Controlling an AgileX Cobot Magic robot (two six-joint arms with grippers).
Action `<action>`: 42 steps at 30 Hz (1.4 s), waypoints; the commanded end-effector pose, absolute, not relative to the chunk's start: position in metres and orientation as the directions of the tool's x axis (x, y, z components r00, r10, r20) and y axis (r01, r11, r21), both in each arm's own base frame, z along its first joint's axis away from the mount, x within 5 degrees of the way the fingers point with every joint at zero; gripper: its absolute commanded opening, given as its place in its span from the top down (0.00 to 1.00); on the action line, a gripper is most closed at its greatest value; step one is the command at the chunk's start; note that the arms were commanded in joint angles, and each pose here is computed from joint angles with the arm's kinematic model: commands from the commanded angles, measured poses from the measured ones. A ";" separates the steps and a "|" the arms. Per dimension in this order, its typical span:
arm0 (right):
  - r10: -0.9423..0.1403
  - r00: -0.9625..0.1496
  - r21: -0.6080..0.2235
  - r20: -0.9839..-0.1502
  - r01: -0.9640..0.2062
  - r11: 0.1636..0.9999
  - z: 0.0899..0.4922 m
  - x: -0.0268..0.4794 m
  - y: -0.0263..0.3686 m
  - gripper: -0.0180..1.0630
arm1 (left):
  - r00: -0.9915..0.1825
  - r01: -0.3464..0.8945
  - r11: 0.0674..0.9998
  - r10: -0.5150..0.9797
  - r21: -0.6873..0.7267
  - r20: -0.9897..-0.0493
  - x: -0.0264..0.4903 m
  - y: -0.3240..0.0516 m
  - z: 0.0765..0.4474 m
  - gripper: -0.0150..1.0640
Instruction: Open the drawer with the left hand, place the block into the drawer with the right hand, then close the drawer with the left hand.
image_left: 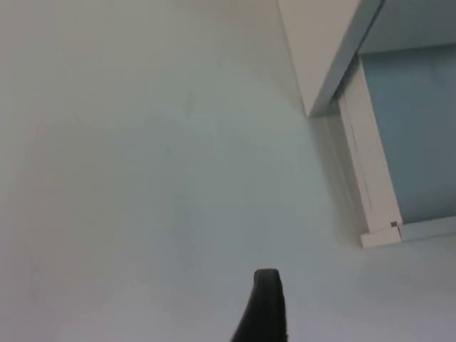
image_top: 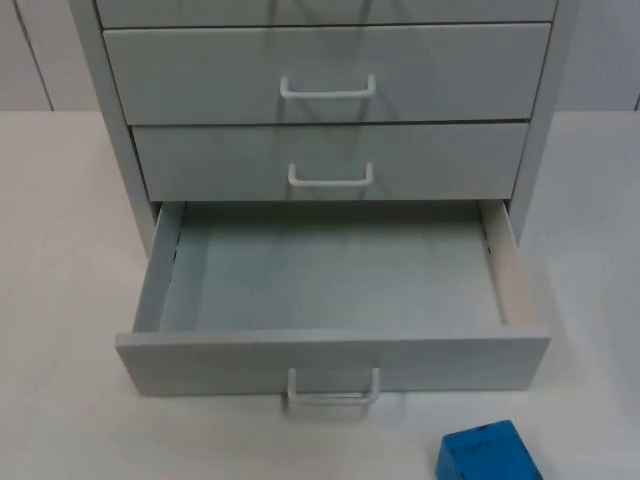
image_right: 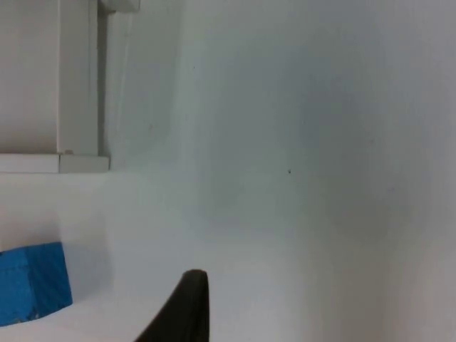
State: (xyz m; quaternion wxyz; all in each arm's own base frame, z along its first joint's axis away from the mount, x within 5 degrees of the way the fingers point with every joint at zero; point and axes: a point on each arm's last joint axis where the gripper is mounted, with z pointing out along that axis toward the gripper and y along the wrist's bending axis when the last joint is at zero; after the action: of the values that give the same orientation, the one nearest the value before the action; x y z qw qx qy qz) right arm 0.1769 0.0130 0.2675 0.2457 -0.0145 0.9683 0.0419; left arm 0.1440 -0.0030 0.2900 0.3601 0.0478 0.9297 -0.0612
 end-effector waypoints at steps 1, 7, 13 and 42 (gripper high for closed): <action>-0.004 -0.882 0.083 -0.472 -0.049 0.995 0.269 0.176 0.013 0.01 | -0.727 0.119 0.991 0.042 -0.065 -0.685 0.137 -0.002 0.289 0.34; -0.013 -0.899 0.120 -0.438 -0.073 0.990 0.267 0.173 0.018 0.01 | -0.701 0.079 0.996 0.018 -0.052 -0.713 0.116 -0.002 0.283 0.11; -0.120 -0.895 0.139 -0.430 -0.197 0.970 0.267 0.168 0.041 0.01 | -0.676 0.072 0.997 0.020 -0.039 -0.737 0.097 -0.003 0.274 0.01; -0.384 -0.830 0.072 -0.404 -0.447 0.891 0.154 0.155 0.222 0.01 | -0.578 0.042 0.999 0.000 -0.030 -0.816 0.082 -0.004 0.284 0.01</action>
State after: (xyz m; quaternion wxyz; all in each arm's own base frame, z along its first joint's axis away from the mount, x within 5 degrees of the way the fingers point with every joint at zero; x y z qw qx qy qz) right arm 0.1539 0.2123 0.1666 0.1975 -0.2131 0.9544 0.0684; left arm 0.0824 -0.0042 0.2836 0.4545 0.0223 0.8902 -0.0213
